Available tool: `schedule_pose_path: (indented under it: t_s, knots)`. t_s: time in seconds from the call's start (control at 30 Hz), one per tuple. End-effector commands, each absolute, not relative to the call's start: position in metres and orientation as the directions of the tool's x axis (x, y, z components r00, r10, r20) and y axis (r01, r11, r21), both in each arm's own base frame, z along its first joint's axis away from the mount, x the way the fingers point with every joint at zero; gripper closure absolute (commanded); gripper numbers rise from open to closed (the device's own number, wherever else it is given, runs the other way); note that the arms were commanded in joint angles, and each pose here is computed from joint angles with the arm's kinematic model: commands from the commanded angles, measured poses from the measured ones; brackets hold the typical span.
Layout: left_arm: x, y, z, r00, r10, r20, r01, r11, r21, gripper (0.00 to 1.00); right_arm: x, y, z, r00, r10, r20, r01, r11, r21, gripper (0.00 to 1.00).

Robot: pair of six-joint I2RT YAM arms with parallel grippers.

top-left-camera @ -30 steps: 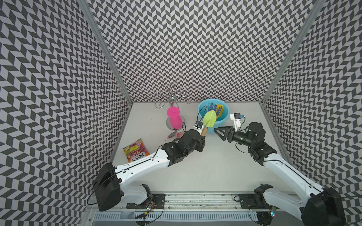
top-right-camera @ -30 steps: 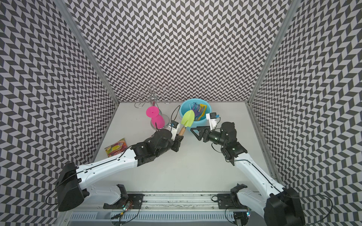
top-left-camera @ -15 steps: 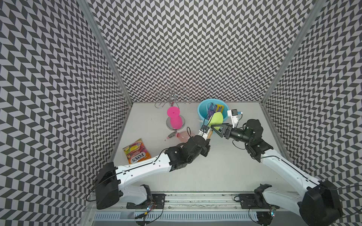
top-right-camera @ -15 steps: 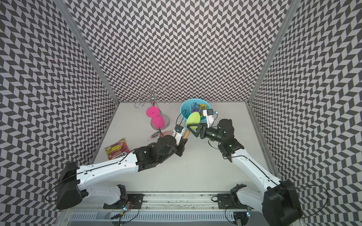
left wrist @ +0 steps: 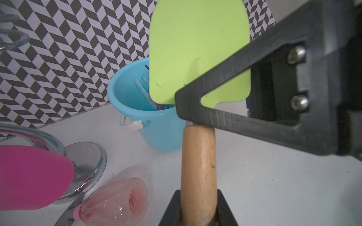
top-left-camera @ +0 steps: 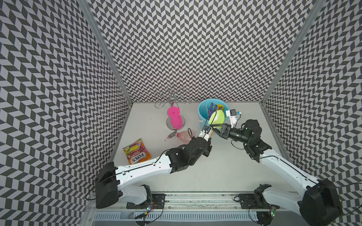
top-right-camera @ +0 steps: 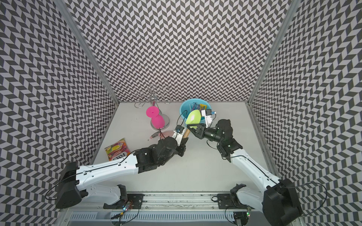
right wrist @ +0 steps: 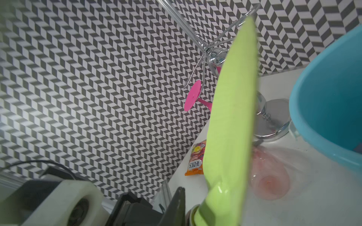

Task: Organize the gardening tools
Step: Pick up the gardening tool from the center of the board, then place the gardening tool in the container.

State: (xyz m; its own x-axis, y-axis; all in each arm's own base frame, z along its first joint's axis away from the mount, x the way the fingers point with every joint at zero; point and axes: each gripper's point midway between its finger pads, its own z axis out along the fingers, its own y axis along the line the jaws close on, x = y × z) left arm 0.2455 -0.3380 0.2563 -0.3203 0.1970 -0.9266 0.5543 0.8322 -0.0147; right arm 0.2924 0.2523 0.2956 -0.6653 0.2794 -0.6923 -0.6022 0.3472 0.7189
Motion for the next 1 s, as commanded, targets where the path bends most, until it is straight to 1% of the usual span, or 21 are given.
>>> schedule_pose_path:
  t_s: [0.0,0.03,0.13,0.17,0.23,0.3,0.37,0.4,0.47,0.6,0.63,0.77,0.9,0.97]
  knots:
    - [0.248,-0.346,0.282,-0.265,0.144,-0.953,0.555,0.831,-0.029,1.0,0.291,0.259,0.308,-0.641,0.28,-0.715,-0.644,0.31,0.699,0.9]
    - [0.247,-0.346,0.282,-0.264,0.145,-0.954,0.556,0.831,-0.028,1.0,0.293,0.259,0.307,-0.641,0.283,-0.713,-0.64,0.314,0.701,0.96]
    - [0.247,-0.345,0.282,-0.261,0.151,-0.954,0.556,0.831,-0.02,0.95,0.296,0.259,0.307,-0.641,0.284,-0.713,-0.639,0.317,0.701,1.0]
    - [0.247,-0.345,0.281,-0.261,0.153,-0.953,0.553,0.833,-0.017,0.92,0.297,0.259,0.307,-0.64,0.285,-0.714,-0.639,0.32,0.7,1.0]
    - [0.248,-0.343,0.281,-0.257,0.157,-0.954,0.55,0.835,-0.011,0.91,0.299,0.26,0.307,-0.638,0.285,-0.715,-0.639,0.323,0.698,1.0]
    - [0.248,-0.343,0.281,-0.251,0.16,-0.955,0.552,0.834,-0.005,0.86,0.302,0.262,0.307,-0.639,0.284,-0.715,-0.638,0.324,0.699,1.0]
    - [0.248,-0.343,0.283,-0.247,0.159,-0.956,0.551,0.834,-0.004,0.74,0.303,0.262,0.307,-0.638,0.284,-0.716,-0.638,0.325,0.698,1.0]
    - [0.249,-0.343,0.283,-0.243,0.161,-0.957,0.548,0.836,0.001,0.65,0.304,0.262,0.308,-0.635,0.286,-0.717,-0.639,0.328,0.696,1.0]
    - [0.25,-0.341,0.284,-0.238,0.165,-0.957,0.543,0.84,0.01,0.56,0.307,0.261,0.31,-0.628,0.293,-0.722,-0.64,0.335,0.692,1.0]
    - [0.251,-0.339,0.286,-0.233,0.164,-0.958,0.541,0.841,0.013,0.32,0.313,0.259,0.316,-0.602,0.307,-0.737,-0.641,0.364,0.676,1.0]
    - [0.251,-0.337,0.289,-0.231,0.156,-0.96,0.543,0.84,0.006,0.29,0.315,0.258,0.319,-0.594,0.313,-0.741,-0.642,0.37,0.671,1.0]
    - [0.251,-0.331,0.292,-0.234,0.146,-0.961,0.55,0.835,-0.007,0.27,0.324,0.256,0.322,-0.577,0.329,-0.748,-0.632,0.401,0.663,1.0]
    - [0.252,-0.313,0.298,-0.247,0.125,-0.961,0.527,0.849,-0.025,0.22,0.339,0.25,0.33,-0.547,0.348,-0.762,-0.62,0.443,0.648,1.0]
    - [0.252,-0.302,0.299,-0.257,0.106,-0.961,0.516,0.855,-0.043,0.22,0.349,0.245,0.336,-0.521,0.363,-0.772,-0.611,0.474,0.635,1.0]
